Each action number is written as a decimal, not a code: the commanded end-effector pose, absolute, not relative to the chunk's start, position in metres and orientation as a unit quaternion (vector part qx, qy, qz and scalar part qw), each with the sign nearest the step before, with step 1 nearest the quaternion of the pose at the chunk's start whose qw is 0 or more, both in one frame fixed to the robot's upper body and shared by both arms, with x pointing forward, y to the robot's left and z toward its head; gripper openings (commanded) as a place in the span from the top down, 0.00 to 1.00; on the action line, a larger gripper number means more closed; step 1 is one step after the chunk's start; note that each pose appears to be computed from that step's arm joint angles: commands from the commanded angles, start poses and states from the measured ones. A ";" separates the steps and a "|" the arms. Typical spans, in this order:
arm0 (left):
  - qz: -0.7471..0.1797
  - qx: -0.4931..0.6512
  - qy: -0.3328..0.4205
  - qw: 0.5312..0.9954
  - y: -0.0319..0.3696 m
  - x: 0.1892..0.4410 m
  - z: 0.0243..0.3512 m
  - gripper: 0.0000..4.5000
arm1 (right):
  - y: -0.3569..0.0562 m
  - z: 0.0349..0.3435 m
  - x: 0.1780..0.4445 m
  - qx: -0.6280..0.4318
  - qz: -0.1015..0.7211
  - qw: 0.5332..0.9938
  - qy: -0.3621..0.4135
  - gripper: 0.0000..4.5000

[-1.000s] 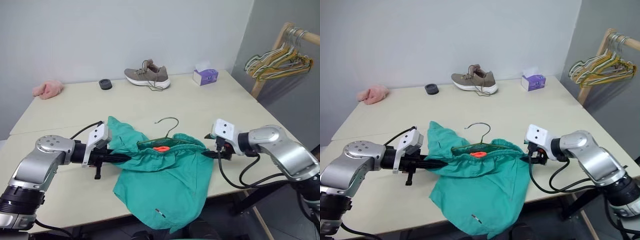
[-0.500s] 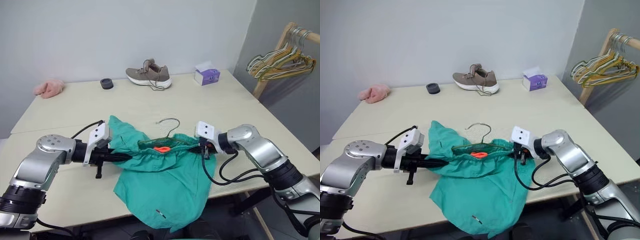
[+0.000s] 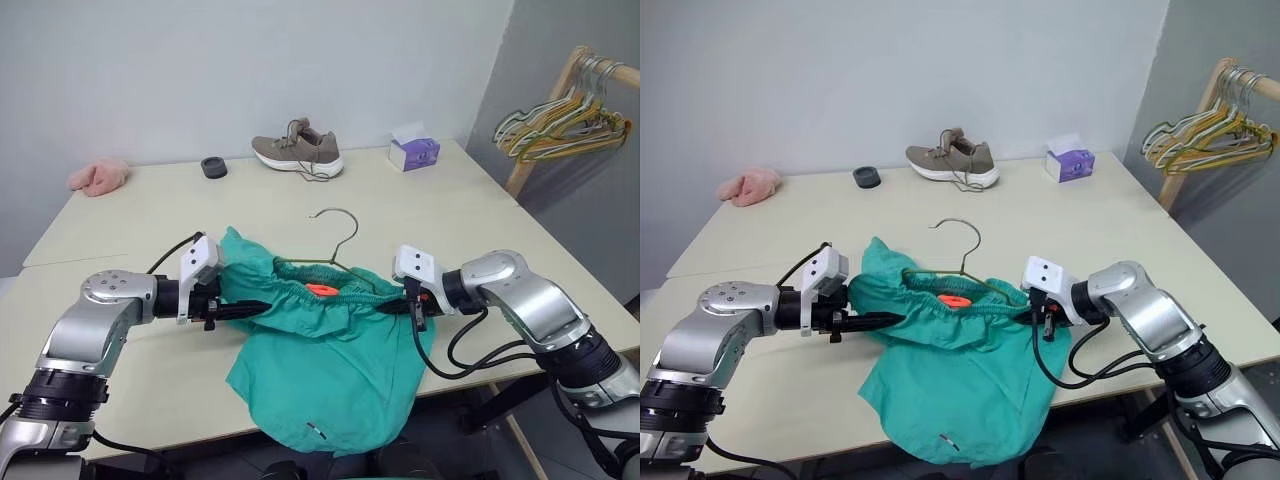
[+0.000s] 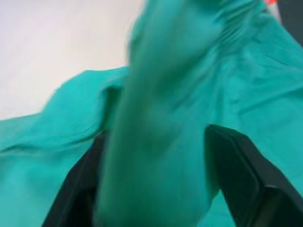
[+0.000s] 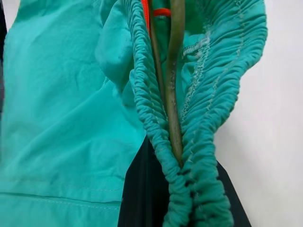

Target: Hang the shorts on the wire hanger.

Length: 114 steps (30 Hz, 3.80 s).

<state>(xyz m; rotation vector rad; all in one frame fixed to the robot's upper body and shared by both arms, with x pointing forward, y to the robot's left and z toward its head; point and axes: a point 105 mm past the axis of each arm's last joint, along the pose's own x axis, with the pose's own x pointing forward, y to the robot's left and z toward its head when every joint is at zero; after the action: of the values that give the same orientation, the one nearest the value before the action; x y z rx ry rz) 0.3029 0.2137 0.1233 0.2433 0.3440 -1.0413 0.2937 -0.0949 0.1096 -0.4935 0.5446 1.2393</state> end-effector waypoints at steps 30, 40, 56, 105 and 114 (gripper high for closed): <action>-0.600 0.058 -0.045 0.796 0.024 0.315 0.205 0.00 | -0.413 0.142 0.213 0.015 -0.193 0.933 0.303 1.00; -0.601 0.098 -0.104 0.787 -0.009 0.317 0.229 0.00 | -0.458 0.217 0.252 -0.022 -0.268 0.941 0.205 1.00; -0.611 0.107 -0.130 0.774 -0.018 0.313 0.257 0.00 | -0.468 0.203 0.276 0.092 -0.254 0.921 0.281 1.00; -0.547 0.148 -0.074 0.821 0.026 0.331 0.220 0.00 | -0.408 0.225 0.239 0.019 -0.060 0.963 0.263 0.00; -0.542 0.157 -0.070 0.823 0.030 0.334 0.218 0.00 | -0.383 0.239 0.226 -0.116 0.075 0.944 0.298 0.00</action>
<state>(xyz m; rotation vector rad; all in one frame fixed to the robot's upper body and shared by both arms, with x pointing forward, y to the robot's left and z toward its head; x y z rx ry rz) 0.3332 0.0262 0.2050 0.3137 -0.0971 -1.1690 0.2233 -0.3929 0.2182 -0.1377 0.6604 0.0869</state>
